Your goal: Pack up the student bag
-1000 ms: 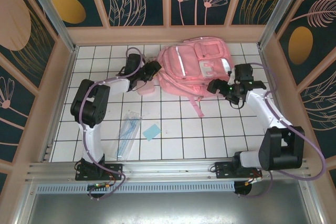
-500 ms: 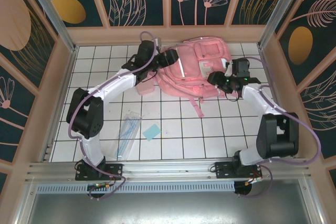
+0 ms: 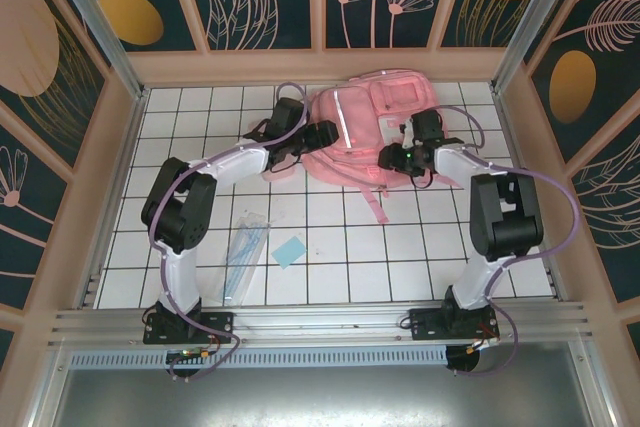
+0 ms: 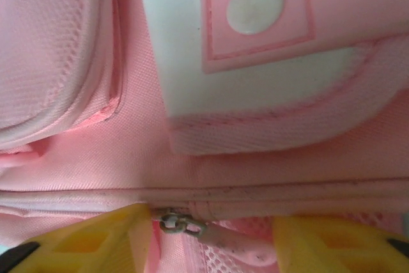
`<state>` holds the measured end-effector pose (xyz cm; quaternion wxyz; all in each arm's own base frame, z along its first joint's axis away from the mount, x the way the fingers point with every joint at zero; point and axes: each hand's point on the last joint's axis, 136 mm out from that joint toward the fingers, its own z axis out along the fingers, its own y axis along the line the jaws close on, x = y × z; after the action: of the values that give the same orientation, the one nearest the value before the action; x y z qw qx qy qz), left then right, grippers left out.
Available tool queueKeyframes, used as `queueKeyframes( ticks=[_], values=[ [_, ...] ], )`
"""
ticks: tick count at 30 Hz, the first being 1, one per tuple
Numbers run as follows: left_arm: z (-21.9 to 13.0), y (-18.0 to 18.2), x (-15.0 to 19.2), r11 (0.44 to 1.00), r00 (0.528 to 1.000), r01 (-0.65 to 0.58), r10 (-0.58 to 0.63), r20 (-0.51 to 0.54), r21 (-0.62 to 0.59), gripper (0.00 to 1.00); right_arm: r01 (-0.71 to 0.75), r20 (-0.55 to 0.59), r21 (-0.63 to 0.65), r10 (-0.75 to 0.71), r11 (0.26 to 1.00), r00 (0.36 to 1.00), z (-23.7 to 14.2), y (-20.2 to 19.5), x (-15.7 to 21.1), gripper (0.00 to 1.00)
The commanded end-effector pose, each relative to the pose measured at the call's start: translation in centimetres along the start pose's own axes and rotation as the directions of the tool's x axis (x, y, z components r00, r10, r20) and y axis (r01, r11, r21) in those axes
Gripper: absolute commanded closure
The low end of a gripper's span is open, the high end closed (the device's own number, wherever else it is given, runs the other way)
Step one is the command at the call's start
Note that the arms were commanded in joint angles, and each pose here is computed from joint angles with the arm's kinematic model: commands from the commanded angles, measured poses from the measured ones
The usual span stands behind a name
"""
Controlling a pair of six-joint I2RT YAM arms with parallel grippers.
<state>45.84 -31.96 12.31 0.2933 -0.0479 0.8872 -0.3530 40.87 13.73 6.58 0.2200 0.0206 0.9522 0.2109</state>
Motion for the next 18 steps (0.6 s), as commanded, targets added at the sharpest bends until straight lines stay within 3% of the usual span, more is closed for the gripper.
queueKeyframes(
  ticks=[1,5,11,14,18],
  values=[
    [1.4,0.7,1.3,0.999,0.999,0.016,-0.015,-0.030,0.040,0.25,0.062,0.012,0.006,-0.062,0.998,0.998,1.1,0.8,-1.0,0.44],
    [2.7,1.7,3.2,0.996,0.996,0.059,-0.054,-0.070,0.070,0.26,0.062,0.008,-0.066,-0.061,0.996,0.998,1.5,2.2,-1.1,0.51],
    [2.9,1.7,3.7,0.993,0.994,0.074,-0.067,-0.082,0.087,0.27,0.034,0.034,-0.149,-0.029,0.988,0.999,-0.2,4.0,-2.1,0.75],
    [2.7,1.4,3.4,0.993,0.995,0.071,-0.064,-0.077,0.094,0.27,-0.015,0.015,-0.190,0.018,0.982,1.000,-0.6,4.0,-2.1,0.81],
    [2.6,1.2,3.3,0.992,0.995,0.073,-0.065,-0.072,0.103,0.27,-0.064,-0.012,-0.330,0.064,0.942,0.998,-1.5,6.9,-1.8,0.88]
  ],
)
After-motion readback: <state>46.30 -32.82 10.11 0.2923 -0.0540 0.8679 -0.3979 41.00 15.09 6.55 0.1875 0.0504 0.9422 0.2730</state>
